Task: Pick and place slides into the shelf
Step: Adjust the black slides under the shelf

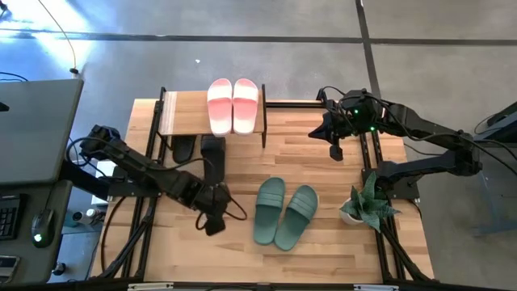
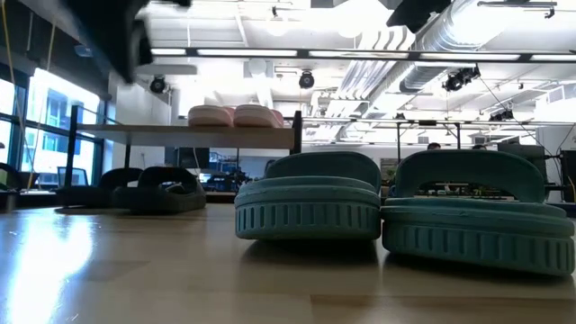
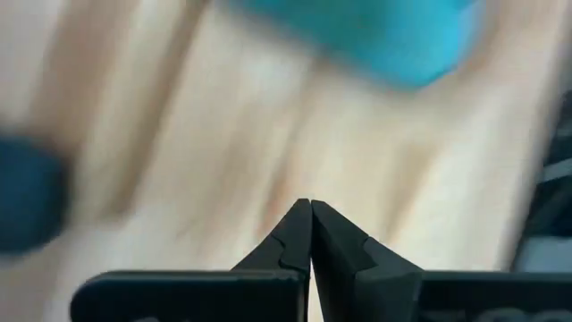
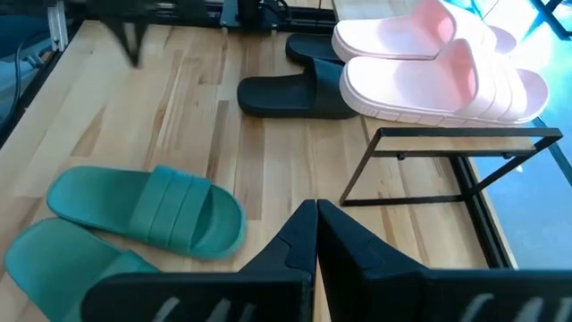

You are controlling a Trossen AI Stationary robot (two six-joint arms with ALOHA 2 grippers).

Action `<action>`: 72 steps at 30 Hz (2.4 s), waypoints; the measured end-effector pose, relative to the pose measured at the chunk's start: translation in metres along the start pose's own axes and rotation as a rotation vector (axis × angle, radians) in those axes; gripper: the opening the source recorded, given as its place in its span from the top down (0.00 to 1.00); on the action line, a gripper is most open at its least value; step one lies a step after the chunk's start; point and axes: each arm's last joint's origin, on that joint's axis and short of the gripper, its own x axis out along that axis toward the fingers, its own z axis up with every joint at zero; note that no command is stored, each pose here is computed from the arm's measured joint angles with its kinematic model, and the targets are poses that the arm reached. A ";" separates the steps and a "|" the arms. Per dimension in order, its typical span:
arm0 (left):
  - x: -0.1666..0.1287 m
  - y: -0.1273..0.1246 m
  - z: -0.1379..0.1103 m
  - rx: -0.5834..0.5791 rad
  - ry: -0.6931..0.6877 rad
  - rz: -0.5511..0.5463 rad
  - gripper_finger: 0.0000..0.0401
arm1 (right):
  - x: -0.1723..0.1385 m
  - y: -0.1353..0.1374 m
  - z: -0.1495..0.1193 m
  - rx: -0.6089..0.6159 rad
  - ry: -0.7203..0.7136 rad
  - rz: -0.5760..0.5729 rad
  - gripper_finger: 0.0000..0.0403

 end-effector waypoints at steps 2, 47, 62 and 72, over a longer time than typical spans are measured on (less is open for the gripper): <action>0.000 -0.007 0.006 -0.009 -0.074 -0.066 1.00 | 0.000 0.000 0.000 -0.007 -0.001 0.000 1.00; 0.093 0.140 0.041 -0.178 0.351 0.579 1.00 | 0.000 0.000 0.001 0.026 -0.009 -0.007 1.00; 0.088 0.174 0.047 -0.260 0.378 0.623 1.00 | 0.000 0.000 0.000 0.028 -0.003 -0.007 1.00; 0.087 0.173 0.046 -0.258 0.394 0.611 1.00 | 0.000 0.000 0.000 0.026 0.000 -0.006 1.00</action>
